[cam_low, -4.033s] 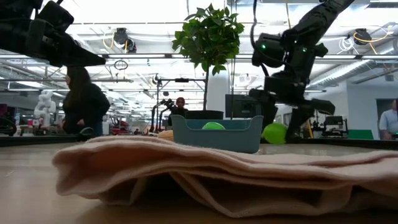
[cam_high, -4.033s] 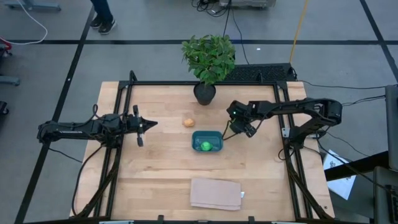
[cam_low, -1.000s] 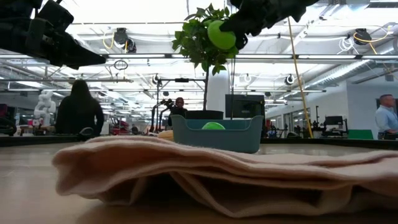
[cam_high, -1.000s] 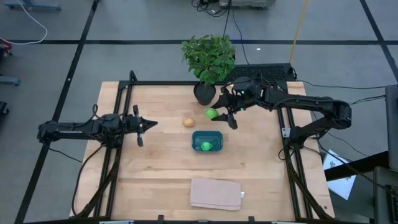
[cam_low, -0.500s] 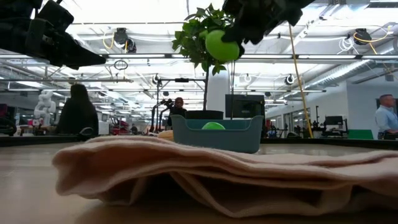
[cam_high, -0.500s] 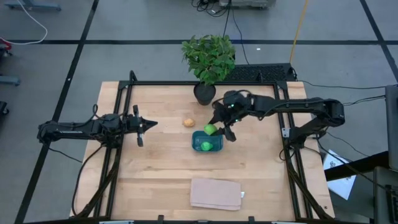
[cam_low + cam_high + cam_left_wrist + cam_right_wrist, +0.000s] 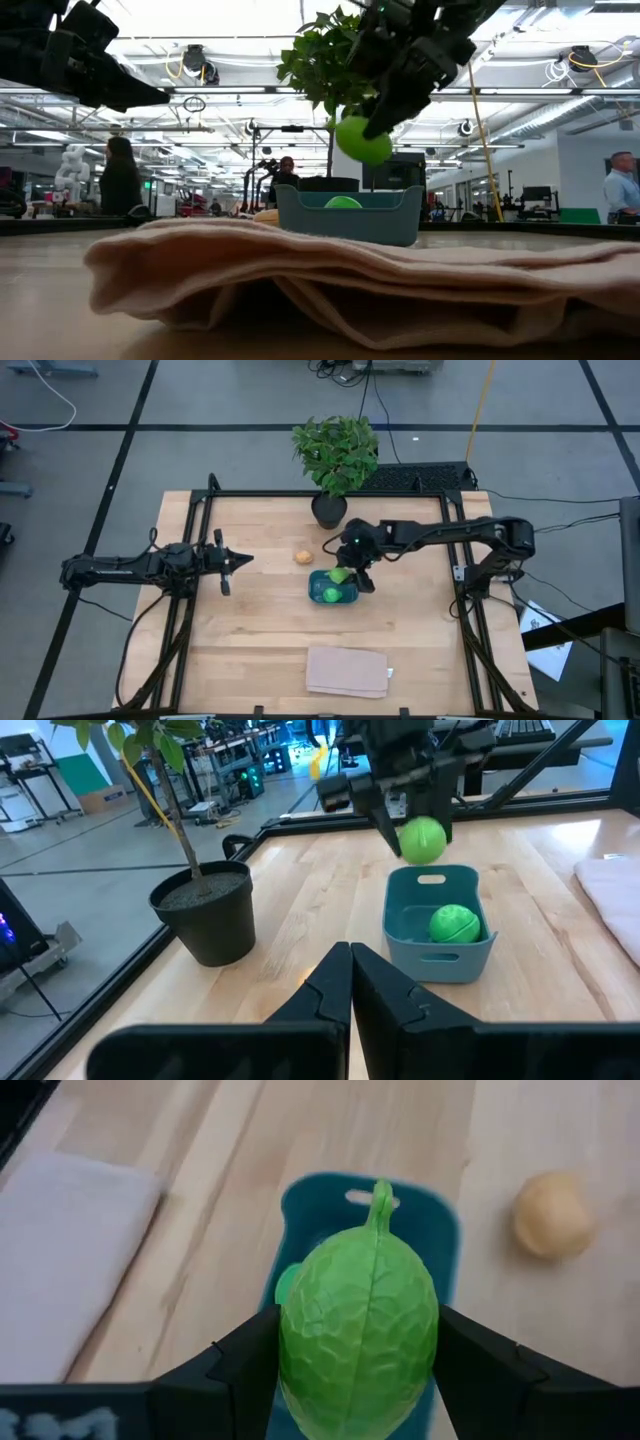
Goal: Pick and placing Produce into tupperware
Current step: Put the lime into the blue container
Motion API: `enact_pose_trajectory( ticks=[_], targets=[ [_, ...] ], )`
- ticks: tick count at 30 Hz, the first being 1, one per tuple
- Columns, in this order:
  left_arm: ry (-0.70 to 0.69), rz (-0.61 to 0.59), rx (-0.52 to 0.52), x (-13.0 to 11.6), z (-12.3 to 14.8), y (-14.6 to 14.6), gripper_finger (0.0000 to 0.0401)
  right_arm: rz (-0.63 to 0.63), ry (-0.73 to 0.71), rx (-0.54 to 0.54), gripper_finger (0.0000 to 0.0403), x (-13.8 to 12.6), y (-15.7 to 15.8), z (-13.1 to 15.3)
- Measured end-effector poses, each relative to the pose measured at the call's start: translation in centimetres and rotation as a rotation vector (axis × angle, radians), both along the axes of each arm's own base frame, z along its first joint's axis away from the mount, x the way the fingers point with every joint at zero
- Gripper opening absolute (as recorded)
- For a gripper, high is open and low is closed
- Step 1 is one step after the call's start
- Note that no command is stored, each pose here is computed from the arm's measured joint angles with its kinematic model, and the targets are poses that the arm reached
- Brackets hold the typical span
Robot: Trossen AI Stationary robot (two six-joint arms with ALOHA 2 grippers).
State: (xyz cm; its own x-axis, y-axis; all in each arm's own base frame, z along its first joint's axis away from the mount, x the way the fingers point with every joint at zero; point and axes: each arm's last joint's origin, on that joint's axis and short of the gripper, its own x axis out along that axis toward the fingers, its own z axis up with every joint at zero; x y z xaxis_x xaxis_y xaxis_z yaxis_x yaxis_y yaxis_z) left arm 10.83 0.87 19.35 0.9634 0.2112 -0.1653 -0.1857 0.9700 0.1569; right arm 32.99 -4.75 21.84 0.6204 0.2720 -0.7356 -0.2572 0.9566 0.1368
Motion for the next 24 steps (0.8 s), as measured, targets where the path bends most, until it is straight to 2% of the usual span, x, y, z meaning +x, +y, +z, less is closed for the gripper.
enact_pose_trajectory(
  ticks=[4, 13, 21, 24],
  targets=[
    [0.001, 0.0, 0.0, 0.0, 0.0, 0.0, 0.0014, -0.027, 0.053, 0.011, 0.0212, 0.6, 0.3, -1.4],
    [0.001, -0.003, 0.0, 0.0, 0.0, 0.0, 0.0015, 0.088, 0.052, -0.057, 0.0212, 0.8, 1.0, -2.2],
    [0.001, -0.003, 0.0, 0.0, 0.0, 0.0, 0.0015, 0.279, 0.043, -0.236, 0.0212, 0.5, 1.8, -2.5],
    [0.001, -0.004, 0.0, 0.0, 0.0, 0.0, 0.0014, 0.315, 0.034, -0.316, 0.0212, 0.6, 1.9, -2.5]
  ],
)
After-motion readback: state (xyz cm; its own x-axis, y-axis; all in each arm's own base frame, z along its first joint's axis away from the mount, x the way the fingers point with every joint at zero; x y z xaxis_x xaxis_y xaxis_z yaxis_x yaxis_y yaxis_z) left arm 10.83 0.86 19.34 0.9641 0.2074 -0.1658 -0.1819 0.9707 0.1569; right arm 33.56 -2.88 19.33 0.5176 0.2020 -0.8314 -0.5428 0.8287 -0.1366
